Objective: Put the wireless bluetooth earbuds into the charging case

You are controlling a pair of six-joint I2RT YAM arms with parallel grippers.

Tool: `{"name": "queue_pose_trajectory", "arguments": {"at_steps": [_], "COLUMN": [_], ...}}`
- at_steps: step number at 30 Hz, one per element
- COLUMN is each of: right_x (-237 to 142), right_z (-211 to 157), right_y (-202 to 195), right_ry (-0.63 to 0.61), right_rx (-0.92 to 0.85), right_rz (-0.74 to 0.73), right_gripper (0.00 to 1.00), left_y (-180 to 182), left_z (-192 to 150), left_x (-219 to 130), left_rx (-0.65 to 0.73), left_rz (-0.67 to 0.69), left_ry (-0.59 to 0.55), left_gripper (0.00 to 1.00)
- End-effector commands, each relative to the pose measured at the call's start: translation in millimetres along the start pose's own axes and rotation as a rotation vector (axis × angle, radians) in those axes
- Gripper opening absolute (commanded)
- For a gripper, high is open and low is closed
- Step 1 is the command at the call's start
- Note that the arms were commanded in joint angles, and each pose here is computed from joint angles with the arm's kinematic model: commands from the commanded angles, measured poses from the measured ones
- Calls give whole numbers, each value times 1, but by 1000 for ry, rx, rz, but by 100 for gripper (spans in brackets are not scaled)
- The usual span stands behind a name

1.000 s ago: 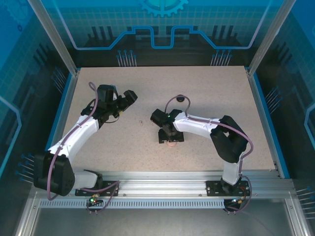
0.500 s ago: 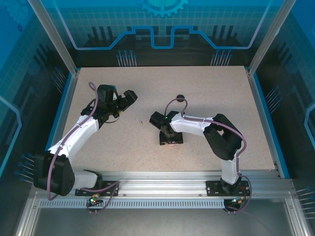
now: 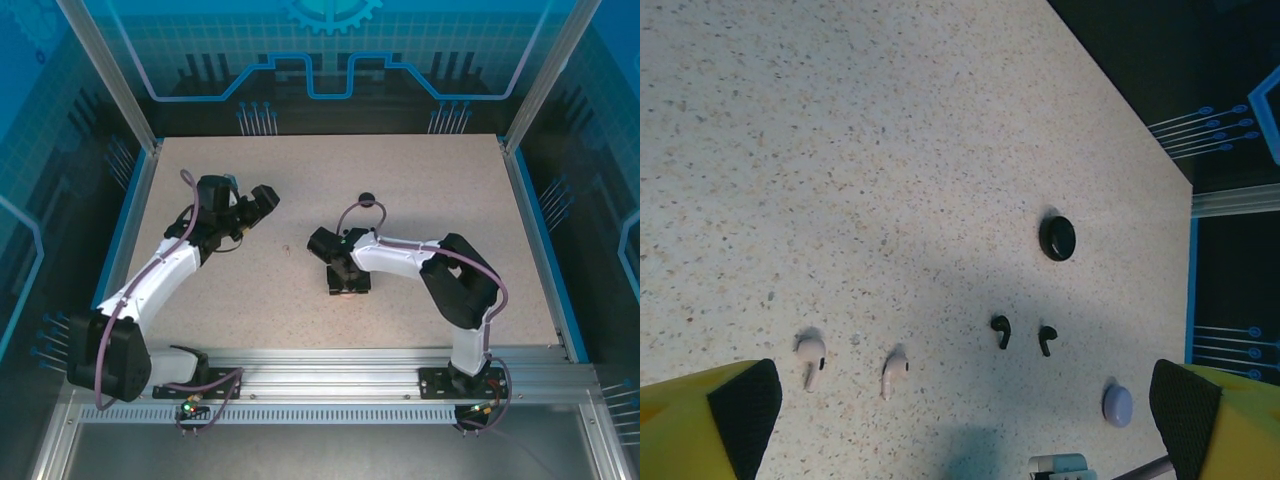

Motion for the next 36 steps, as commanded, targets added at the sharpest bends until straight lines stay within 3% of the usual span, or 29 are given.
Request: {"name": "queue_pose_trajectory", "arguments": {"at_steps": [1,7,12,17,27,36], "right_x": [-34,-96,-142,-170,-173,-173], "right_z": [12,51,95,128,139,125], "right_y": [1,5,9,23,59,75], "right_ry": [-31,-77,-105,-97,-15,10], "right_rx": [38,151,282,402,608,634], "right_rz": [90,304,493,645,758,760], "right_gripper": [40,40,39,39,39,39], "left_y": [-10,-5,-21,-40,-77,-88], "left_z": [-3,-18,-24,-37,-62,-63], "left_x": [-7,-5,-6,-7,-6,11], "left_rx": [22,9,68,186,345,375], "left_rz": [-91,-143,-348,-456,-555,-549], "left_ry": [-38,-40,-105,-100,-171,-192], "left_gripper": [99,99,99,99,97,79]}}
Point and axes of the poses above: each hand's point on the last joint's axis, 136 mm out from that joint toward the fingers, its own x axis out along the fingers, its own y axis along the line the jaws close on, z = x × y, the point moved 3 cm from there along -x, back along the fingers, and after that the axes turned 13 degrees about x, right-handed, at the moved point
